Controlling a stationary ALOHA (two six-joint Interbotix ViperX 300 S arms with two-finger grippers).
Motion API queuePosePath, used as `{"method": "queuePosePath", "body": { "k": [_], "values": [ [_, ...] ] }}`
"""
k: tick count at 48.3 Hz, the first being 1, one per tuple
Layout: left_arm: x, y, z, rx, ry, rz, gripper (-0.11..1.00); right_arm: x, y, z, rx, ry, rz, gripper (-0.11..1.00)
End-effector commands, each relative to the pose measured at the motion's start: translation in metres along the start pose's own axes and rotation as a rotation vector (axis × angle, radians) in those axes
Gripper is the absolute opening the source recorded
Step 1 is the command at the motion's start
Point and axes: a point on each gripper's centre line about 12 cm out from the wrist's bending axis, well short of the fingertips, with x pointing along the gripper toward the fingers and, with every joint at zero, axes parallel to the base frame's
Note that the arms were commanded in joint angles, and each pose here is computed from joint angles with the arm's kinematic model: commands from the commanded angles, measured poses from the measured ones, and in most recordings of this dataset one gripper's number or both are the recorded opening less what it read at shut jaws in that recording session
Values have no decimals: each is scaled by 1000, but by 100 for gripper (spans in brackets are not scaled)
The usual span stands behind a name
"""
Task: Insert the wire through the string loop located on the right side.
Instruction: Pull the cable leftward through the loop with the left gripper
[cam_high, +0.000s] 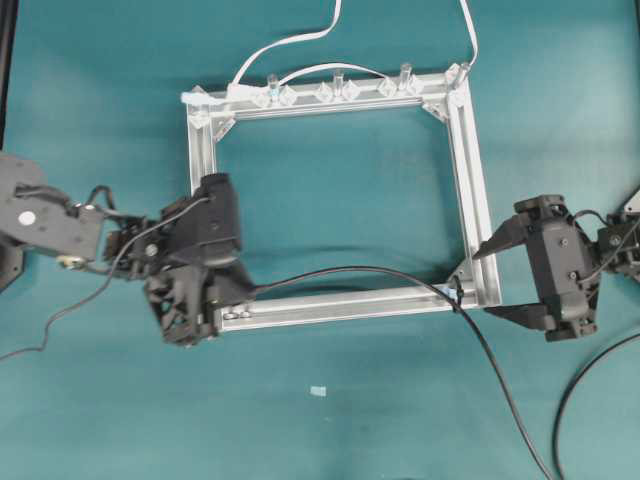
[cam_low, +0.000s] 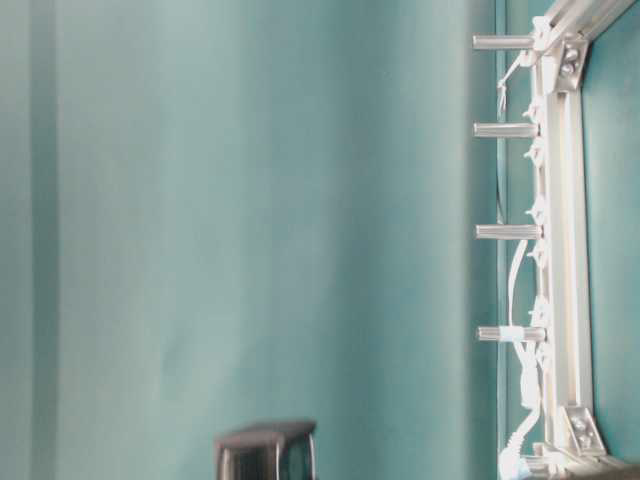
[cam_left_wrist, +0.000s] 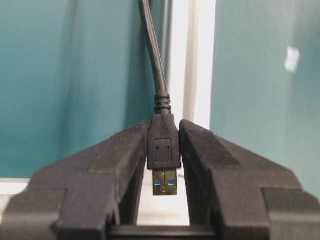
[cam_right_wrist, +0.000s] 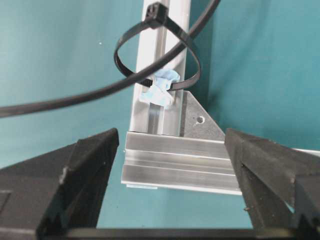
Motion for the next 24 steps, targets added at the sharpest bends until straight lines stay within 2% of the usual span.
{"method": "queuePosePath", "body": {
  "k": [1,11,17,24],
  "values": [
    [-12,-10,-1,-7,-11,-27,22,0,1,7,-3,-25,3,94],
    [-21,-16,-23,-6,47,-36,22,0,1,6,-3,-22,3,94],
    [-24,-12,-33,-24,81,-22,22,0,1,7,-3,-25,3,93],
    [-25,-6,-45,-23,122,-3,22,0,1,7,-3,-24,3,93]
  ]
}}
